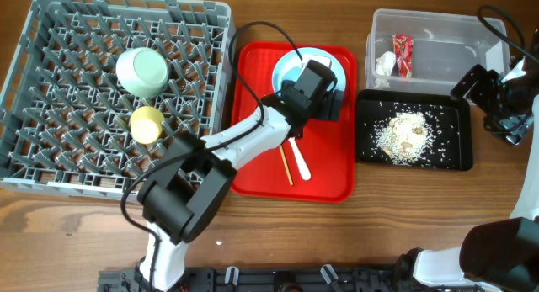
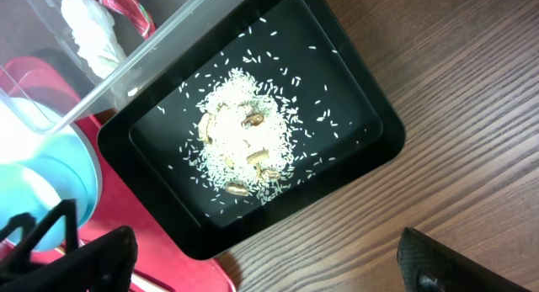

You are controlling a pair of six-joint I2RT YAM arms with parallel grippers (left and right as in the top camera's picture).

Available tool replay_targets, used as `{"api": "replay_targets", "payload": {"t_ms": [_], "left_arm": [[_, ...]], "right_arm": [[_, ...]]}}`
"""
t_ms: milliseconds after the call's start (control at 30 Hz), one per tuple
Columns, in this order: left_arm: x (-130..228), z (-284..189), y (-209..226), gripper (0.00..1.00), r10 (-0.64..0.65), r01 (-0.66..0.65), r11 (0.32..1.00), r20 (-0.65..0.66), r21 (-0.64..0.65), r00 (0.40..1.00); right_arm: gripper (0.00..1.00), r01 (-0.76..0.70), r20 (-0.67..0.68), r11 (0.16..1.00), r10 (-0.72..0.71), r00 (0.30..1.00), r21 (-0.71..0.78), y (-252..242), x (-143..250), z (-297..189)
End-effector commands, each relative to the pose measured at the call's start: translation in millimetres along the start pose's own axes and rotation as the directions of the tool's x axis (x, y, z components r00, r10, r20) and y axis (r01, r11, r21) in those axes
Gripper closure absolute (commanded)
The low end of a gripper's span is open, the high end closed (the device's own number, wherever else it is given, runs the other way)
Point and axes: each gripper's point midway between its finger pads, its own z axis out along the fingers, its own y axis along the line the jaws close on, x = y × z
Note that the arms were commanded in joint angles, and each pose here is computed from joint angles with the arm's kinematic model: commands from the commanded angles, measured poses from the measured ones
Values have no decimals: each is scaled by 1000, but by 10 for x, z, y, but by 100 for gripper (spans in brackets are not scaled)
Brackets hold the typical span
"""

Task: Sort waste into correct bins and load items into the dishwasher rack
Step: 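Grasp the light-blue bowl on the white plate with the left gripper, then place the light-blue bowl into the dish rack beside the green bowl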

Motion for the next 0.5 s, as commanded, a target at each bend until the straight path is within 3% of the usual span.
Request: {"api": "replay_targets", "payload": {"t_ms": [0,33,167,333,467], "left_arm": [[212,201,93,8,9,-11,999,-50,-39,999],[221,203,115,11,9,-12,999,-52,-51,999],[189,188,264,50,14,-18,991,-30,-135,999],[134,142,244,87,13,-15,991,-17,-130,1000],[-5,21,194,96,10,-8,993,17,-116,1000]], "right_arm": [[0,-4,36,1000,5,999,-27,48,-17,-132],[0,-4,36,1000,5,999,-27,48,-17,-132],[1,-4,36,1000,5,999,-27,48,-17,-132],[0,-4,36,1000,5,999,-27,48,-17,-132],[0,-4,36,1000,5,999,-27,48,-17,-132]]}}
